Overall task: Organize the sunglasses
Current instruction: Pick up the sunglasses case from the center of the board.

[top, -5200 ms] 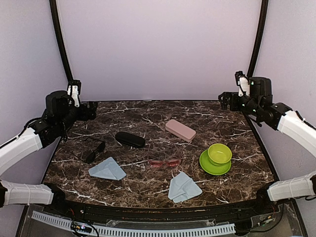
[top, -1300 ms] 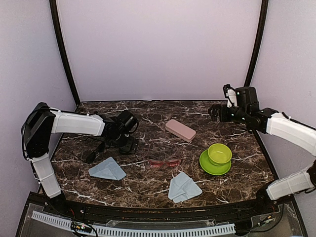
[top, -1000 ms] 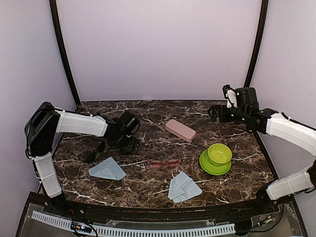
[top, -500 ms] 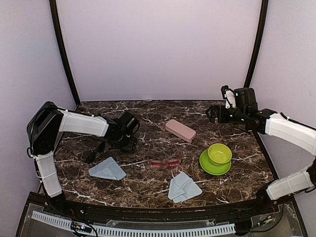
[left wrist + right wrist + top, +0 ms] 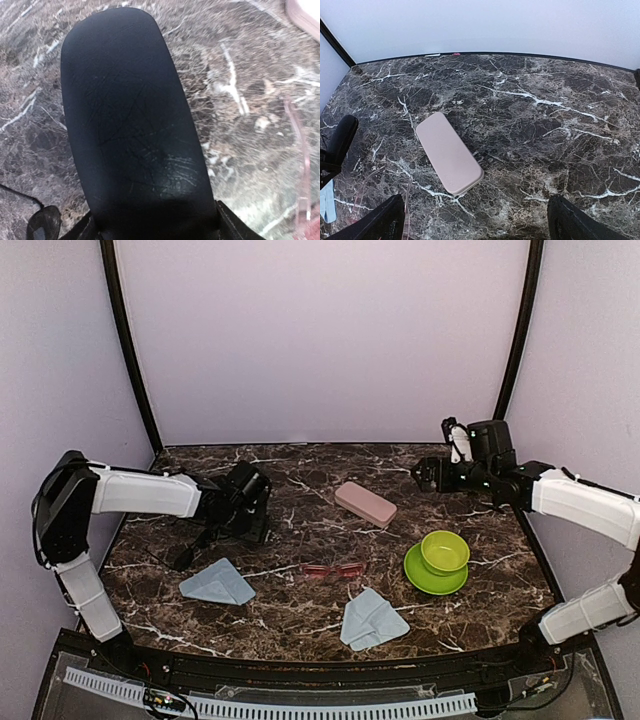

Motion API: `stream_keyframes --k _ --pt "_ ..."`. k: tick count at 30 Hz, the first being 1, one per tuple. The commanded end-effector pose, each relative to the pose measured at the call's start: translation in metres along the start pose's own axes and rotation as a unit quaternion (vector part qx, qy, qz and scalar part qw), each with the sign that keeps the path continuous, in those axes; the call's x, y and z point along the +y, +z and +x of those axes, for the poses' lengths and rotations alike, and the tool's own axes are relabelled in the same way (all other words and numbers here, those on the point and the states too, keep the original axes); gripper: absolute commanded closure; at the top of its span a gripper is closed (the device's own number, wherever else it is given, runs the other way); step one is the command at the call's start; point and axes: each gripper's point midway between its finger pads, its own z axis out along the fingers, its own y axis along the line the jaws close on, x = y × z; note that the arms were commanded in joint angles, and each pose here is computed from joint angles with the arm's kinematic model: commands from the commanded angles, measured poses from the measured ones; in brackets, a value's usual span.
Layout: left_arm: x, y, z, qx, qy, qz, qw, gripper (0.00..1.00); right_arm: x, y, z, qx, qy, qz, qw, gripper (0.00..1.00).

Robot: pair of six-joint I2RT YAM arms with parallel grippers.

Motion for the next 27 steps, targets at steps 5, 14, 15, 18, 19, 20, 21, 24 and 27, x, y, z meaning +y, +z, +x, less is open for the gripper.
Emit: stream_keyframes --k 5,14,15,18,19,20,21,24,27 --pt "-0.04 -0.083 -0.044 -0.129 0.025 0.187 0.974 1.0 0.053 0.006 -0.012 -0.019 0.005 -0.113 0.993 0.0" --pt "-0.097 -0.142 -0.043 -0.185 0.047 0.392 0.9 1.0 0.145 -0.004 -0.01 0.002 0.005 -0.345 0.939 0.0" --pt "-0.103 -0.147 -0.042 -0.19 0.046 0.41 0.891 1.0 0.153 -0.007 -0.011 0.001 0.01 -0.367 0.93 0.0" --pt "-0.117 -0.161 -0.042 -0.204 0.037 0.456 0.865 1.0 0.17 -0.013 -0.013 -0.016 0.011 -0.413 0.911 0.0" --pt "-0.121 -0.165 -0.042 -0.207 0.037 0.465 0.86 1.0 0.174 -0.012 -0.013 -0.022 0.007 -0.418 0.908 0.0" --pt "-0.125 -0.168 -0.042 -0.209 0.04 0.471 0.856 1.0 0.176 -0.01 -0.013 -0.027 0.004 -0.422 0.906 0.0" --pt "-0.13 -0.171 -0.041 -0.209 0.045 0.476 0.853 1.0 0.178 -0.009 -0.012 -0.029 0.003 -0.425 0.905 0.0" --pt "-0.141 -0.178 -0.038 -0.212 0.059 0.49 0.844 1.0 0.184 -0.007 -0.007 -0.035 -0.003 -0.433 0.901 0.0" --pt "-0.149 -0.186 -0.035 -0.213 0.063 0.507 0.833 1.0 0.192 -0.009 -0.004 -0.038 -0.008 -0.443 0.896 0.0"
